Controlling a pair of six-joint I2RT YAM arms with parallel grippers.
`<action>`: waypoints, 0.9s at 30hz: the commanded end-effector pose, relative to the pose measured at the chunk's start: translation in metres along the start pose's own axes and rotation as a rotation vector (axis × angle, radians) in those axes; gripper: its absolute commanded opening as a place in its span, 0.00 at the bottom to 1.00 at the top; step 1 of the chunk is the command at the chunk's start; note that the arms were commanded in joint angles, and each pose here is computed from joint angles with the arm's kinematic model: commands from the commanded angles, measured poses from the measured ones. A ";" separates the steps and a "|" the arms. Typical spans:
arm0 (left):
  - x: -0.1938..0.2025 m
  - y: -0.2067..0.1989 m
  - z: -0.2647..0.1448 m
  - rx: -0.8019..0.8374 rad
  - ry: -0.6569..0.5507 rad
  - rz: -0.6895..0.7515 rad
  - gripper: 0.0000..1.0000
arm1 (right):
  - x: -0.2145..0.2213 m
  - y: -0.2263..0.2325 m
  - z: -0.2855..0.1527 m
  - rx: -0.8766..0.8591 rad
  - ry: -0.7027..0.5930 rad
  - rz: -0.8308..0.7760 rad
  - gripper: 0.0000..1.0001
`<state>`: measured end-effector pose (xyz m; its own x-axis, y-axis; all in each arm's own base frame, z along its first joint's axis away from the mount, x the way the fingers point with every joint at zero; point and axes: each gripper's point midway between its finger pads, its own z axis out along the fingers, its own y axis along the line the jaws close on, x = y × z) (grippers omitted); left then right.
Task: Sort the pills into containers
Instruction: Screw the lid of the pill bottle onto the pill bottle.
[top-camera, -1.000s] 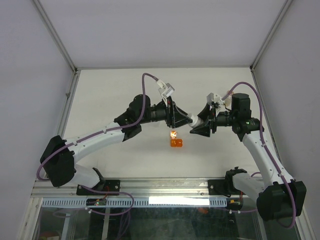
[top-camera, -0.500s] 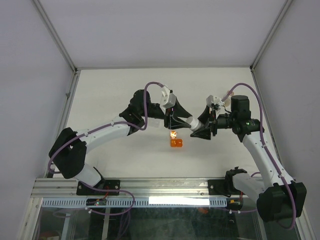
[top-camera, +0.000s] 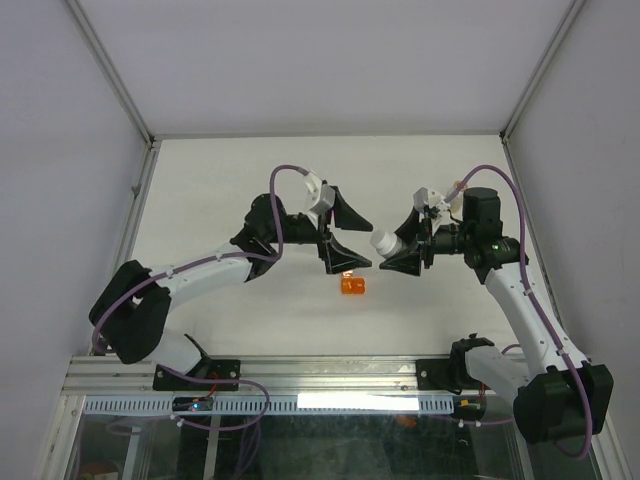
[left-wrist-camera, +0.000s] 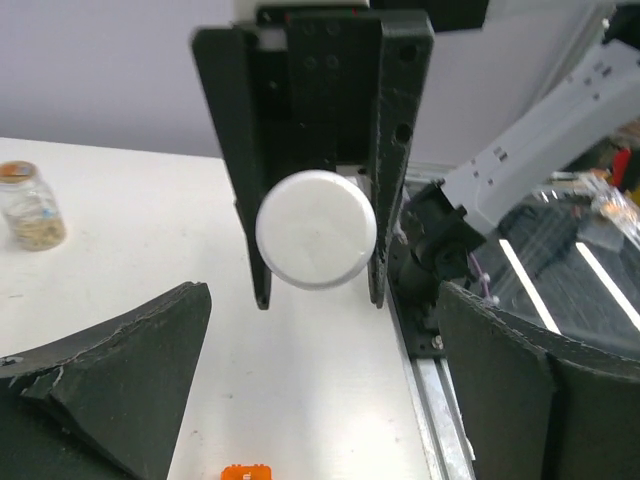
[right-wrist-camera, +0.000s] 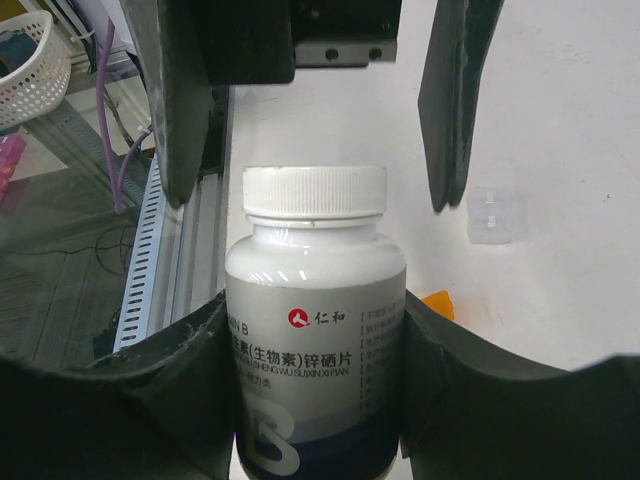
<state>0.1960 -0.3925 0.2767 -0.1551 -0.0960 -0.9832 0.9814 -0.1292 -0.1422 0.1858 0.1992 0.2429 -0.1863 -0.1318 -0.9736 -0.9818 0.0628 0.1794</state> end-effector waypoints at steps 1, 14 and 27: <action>-0.056 -0.005 -0.018 -0.105 -0.161 0.023 0.99 | -0.023 0.002 -0.001 -0.008 -0.029 -0.101 0.00; -0.072 -0.018 -0.075 -0.234 -0.303 -0.120 0.99 | -0.021 -0.002 -0.002 0.003 -0.024 -0.096 0.00; -0.059 -0.013 -0.084 -0.315 -0.320 -0.317 0.96 | -0.021 -0.002 -0.002 0.003 -0.026 -0.098 0.00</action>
<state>0.1989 -0.3114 0.3097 -0.4037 -0.3427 -0.8483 0.8870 0.0805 -0.4546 0.1862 0.1990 0.2428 -0.1861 -0.1318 -0.9737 -0.9818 0.0642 0.1789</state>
